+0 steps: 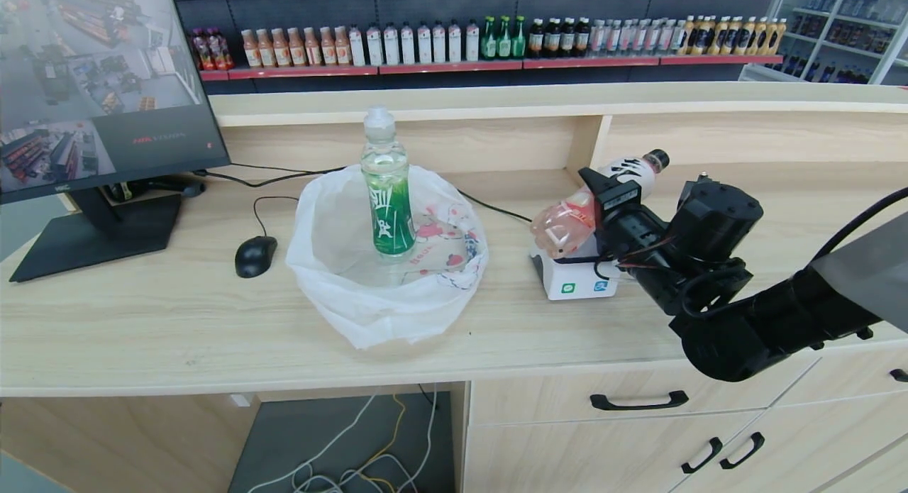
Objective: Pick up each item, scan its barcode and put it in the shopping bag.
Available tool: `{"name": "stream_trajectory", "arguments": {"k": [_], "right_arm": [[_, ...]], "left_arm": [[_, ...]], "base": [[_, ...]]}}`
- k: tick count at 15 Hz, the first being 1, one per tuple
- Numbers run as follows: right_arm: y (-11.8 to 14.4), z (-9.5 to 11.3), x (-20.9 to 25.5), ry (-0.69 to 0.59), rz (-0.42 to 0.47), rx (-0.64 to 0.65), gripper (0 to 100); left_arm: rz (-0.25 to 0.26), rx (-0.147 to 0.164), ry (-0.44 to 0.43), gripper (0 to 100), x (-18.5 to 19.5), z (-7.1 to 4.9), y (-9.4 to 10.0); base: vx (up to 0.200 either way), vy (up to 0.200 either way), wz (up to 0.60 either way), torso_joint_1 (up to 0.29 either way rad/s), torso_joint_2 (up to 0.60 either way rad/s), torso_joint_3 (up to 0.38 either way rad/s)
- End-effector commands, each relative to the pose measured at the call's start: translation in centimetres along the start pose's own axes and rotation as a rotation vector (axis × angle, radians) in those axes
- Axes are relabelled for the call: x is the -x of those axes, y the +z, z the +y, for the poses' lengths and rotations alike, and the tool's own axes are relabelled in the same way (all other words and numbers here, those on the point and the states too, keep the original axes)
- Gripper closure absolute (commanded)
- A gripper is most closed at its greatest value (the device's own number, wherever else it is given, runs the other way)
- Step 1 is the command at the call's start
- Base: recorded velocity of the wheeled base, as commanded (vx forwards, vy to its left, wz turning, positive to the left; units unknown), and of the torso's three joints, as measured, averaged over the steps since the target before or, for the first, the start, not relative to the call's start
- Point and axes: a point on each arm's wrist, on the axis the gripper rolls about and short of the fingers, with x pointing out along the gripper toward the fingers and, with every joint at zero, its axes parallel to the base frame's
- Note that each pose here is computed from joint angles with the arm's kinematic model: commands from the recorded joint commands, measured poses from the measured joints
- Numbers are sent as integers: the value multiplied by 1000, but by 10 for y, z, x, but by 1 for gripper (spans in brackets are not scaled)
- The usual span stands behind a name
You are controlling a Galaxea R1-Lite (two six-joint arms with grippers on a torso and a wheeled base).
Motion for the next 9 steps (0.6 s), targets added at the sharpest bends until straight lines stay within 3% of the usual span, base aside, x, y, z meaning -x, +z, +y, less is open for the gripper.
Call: {"name": "stream_trajectory", "arguments": {"k": [1, 9], "right_arm": [[0, -1, 0, -5, 1, 1, 100], [-1, -2, 2, -11, 4, 2, 100]], "left_arm": [[0, 0, 1, 0, 0, 0, 0], [0, 0, 1, 0, 0, 0, 0]], "base": [[0, 0, 0, 0, 0, 0], [0, 0, 0, 0, 0, 0]]}}
